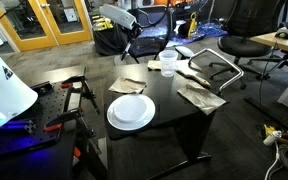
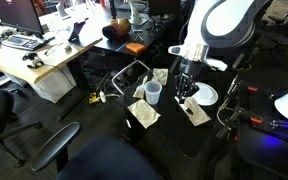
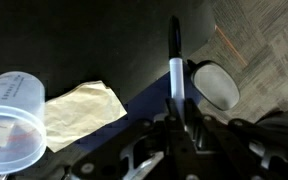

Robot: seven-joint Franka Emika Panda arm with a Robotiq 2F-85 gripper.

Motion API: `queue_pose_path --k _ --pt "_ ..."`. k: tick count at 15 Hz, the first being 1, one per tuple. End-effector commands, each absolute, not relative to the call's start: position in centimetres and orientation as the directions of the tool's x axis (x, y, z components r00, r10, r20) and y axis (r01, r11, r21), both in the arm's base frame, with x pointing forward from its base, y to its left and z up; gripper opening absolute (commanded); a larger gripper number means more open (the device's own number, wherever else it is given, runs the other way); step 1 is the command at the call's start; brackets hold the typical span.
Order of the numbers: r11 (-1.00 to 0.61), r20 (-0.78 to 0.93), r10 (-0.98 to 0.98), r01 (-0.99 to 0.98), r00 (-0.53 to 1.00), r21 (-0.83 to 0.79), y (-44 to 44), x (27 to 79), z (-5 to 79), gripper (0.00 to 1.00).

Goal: Pick up the pen from the plastic cup and put it on the table.

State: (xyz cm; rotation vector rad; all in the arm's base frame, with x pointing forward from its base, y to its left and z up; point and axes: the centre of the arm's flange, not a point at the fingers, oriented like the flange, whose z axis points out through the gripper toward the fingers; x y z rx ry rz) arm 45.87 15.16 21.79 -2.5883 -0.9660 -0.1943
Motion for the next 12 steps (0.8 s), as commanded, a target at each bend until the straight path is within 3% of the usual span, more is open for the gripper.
queue_pose_path --k 1,12 --pt "-0.718 0.234 0.576 0.622 0.783 -0.311 16.5 47.7 19.3 0.03" --pt "-0.779 0.043 0.554 0.536 0.831 -0.327 17.2 49.2 12.1 0.03"
